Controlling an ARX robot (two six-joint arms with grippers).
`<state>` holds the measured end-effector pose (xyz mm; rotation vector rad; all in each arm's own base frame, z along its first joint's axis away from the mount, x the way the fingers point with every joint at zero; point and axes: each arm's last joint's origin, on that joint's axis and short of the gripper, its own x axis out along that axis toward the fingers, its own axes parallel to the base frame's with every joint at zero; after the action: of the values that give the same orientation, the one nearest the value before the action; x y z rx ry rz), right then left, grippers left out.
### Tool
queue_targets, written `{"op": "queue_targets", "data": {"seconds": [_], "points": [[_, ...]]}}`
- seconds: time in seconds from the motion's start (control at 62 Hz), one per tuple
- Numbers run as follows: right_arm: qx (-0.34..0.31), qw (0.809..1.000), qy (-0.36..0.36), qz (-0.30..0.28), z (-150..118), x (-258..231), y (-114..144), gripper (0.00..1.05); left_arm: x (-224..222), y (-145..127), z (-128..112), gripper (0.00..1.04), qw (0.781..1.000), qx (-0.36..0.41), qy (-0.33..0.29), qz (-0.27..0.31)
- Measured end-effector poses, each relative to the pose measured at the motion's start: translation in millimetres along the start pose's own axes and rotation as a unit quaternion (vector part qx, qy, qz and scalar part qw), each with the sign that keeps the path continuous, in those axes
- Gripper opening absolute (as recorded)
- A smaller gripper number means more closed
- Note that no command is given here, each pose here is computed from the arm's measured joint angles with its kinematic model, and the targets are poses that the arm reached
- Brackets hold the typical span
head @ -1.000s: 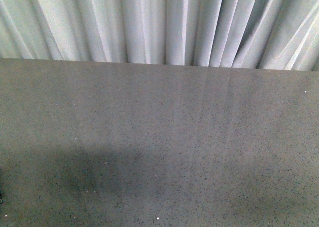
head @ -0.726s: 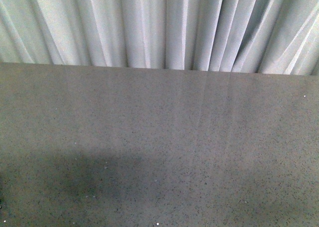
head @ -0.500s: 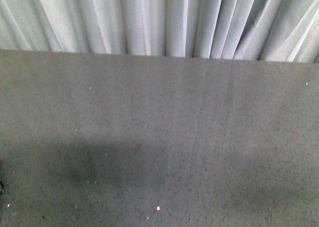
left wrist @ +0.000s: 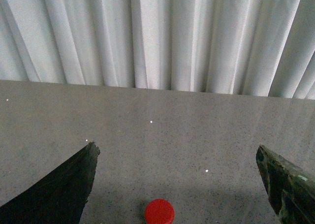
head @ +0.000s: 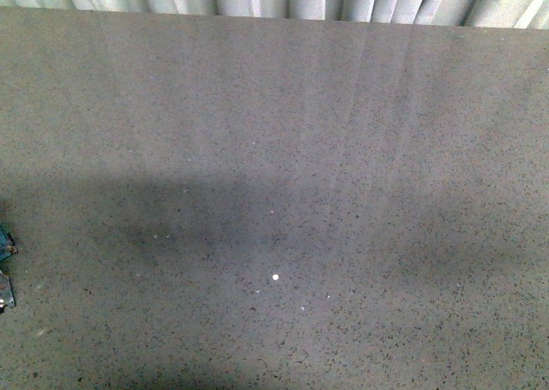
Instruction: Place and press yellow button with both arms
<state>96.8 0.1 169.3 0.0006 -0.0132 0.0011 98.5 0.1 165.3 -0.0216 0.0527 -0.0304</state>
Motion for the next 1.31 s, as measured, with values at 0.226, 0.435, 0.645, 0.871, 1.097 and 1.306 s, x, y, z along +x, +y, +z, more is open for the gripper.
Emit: {"op": "queue_targets", "data": {"seconds": [0.226,0.435,0.645,0.871,1.097,1.306], "points": [[0.000,1.000,0.000,0.000,0,0,0,0.96,28,17,10,0.96,0.959,-0.153,0.229,-0.073],[0.000,1.000,0.000,0.000,0,0,0,0.96,66,56,27,0.96,0.971,-0.151,0.187,-0.009],[0.000,1.000,0.000,0.000,0,0,0,0.96,82,88,14,0.96,0.974,-0.127,0.179,0.046],[0.000,1.000,0.000,0.000,0,0,0,0.96,83,108,-9,0.96,0.979,-0.071,0.185,0.054],[0.000,1.000,0.000,0.000,0,0,0,0.96,80,115,-32,0.96,0.975,-0.061,0.207,0.043],[0.000,1.000,0.000,0.000,0,0,0,0.96,76,108,-43,0.96,0.974,-0.063,0.218,0.024]]}}
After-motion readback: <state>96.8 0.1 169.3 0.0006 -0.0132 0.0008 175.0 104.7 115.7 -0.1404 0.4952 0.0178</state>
